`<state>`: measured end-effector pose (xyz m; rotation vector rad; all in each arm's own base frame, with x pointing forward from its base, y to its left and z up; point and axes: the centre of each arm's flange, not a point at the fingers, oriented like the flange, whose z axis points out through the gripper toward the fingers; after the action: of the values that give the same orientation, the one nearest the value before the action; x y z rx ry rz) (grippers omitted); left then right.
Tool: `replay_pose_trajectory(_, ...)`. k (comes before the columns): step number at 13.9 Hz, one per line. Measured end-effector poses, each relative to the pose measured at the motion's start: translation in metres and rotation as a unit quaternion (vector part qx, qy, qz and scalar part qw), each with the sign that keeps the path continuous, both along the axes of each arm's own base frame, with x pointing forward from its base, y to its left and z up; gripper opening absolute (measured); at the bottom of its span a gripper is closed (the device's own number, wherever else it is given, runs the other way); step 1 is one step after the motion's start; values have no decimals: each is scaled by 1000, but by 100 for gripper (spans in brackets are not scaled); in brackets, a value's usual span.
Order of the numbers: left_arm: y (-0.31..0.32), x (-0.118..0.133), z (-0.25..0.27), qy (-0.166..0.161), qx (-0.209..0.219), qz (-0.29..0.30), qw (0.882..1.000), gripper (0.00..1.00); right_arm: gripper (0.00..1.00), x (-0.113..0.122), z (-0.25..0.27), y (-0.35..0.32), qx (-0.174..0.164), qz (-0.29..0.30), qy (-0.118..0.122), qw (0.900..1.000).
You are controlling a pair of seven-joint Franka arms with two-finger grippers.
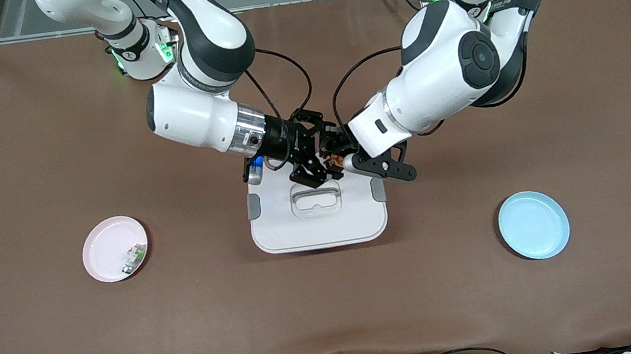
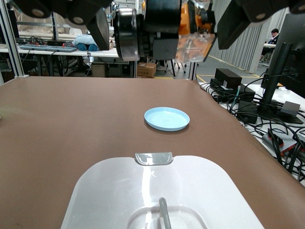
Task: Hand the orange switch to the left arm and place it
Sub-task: 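Grasp the switch block with the left gripper while the right gripper opens, then carry the switch block with the left gripper while the right gripper withdraws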
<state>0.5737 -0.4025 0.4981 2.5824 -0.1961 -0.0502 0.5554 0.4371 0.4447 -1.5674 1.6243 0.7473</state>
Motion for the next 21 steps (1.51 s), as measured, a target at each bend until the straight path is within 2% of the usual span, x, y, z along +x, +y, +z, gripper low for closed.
replay_pose_trajectory(5,6,3,-6,-3,16,-2,1000,44,100,6,-1,-15,-73,73,-19,994)
replay_pose_trajectory(7,17,11,-7,-10,25,5,1000,44,100,4,2,-22,-103,108,-22,989)
replay_pose_trajectory(10,55,34,-8,-15,36,32,999,44,100,-4,4,-36,-140,162,-41,976)
replay_pose_trajectory(13,94,55,-10,-14,41,61,997,44,100,-13,2,-58,-178,232,-58,955)
replay_pose_trajectory(15,122,66,-12,-10,49,76,996,44,100,-15,5,-77,-206,272,-62,938)
replay_pose_trajectory(21,187,87,-36,-4,111,98,989,44,100,-10,18,-145,-250,366,-95,891)
